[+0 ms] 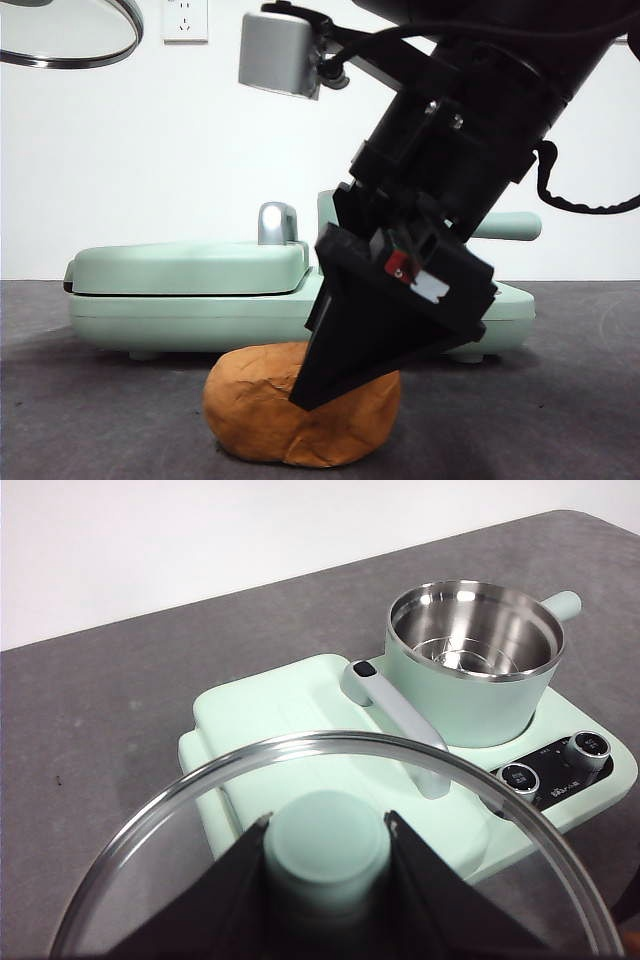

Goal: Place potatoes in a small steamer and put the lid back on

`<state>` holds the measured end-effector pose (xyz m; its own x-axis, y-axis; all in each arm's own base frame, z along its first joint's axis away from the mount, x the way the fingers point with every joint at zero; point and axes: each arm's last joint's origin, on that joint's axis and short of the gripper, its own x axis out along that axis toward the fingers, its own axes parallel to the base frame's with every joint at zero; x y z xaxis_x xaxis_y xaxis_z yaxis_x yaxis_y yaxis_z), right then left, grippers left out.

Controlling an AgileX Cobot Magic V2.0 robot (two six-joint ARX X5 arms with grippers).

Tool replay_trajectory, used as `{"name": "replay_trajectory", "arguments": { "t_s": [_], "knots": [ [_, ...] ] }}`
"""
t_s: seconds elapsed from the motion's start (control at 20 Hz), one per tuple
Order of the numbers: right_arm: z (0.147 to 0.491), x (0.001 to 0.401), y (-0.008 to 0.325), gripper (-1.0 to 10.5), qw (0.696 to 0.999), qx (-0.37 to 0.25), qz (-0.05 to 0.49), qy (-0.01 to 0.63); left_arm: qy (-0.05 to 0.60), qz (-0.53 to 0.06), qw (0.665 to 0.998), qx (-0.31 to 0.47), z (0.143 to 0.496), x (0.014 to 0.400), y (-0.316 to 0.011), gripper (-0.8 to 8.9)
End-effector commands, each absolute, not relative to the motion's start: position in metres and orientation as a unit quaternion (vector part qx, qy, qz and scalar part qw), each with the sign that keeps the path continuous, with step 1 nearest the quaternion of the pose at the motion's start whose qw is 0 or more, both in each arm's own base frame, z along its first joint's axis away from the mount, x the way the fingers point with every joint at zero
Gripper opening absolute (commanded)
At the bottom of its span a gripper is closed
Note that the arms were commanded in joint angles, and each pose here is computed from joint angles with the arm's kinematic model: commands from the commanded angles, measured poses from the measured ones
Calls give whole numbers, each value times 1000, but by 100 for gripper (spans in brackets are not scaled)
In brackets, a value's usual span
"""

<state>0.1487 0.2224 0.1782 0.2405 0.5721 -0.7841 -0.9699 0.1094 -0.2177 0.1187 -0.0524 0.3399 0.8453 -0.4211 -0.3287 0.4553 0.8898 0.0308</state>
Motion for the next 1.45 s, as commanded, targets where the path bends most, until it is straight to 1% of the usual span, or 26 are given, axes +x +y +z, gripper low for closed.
{"name": "replay_trajectory", "arguments": {
  "t_s": [0.05,0.4,0.45,0.55,0.6,0.75,0.85,0.95,1.0,1.15,1.25,1.35,1.45],
  "knots": [
    [176,147,228,372,684,-367,572,265,137,-230,962,54,347,118,-52,15],
    [155,151,232,371,668,-374,569,301,137,-230,962,54,347,118,-52,15],
    [155,151,232,358,672,-367,566,305,137,-230,962,54,347,118,-52,15],
    [157,151,233,242,678,-360,564,304,137,-230,962,54,347,118,-52,15],
    [158,151,233,203,682,-356,563,302,137,-230,962,54,347,118,-52,15],
    [161,152,234,185,687,-350,561,300,137,-230,962,54,347,118,-52,15],
    [169,152,234,185,694,-337,555,312,137,-230,962,54,347,118,-52,15],
    [188,150,231,185,700,-324,549,323,137,-230,962,54,347,118,-52,15],
    [200,149,229,185,708,-314,541,328,137,-230,962,54,347,118,-52,15],
    [246,149,219,185,754,-270,488,347,137,-230,962,54,347,118,-52,15],
    [282,155,210,185,791,-228,443,356,137,-230,962,54,347,118,-52,15],
    [315,167,199,185,818,-187,404,363,137,-230,962,54,347,118,-52,15],
    [341,183,186,185,844,-147,364,366,137,-230,962,54,347,118,-52,15]
  ]
}}
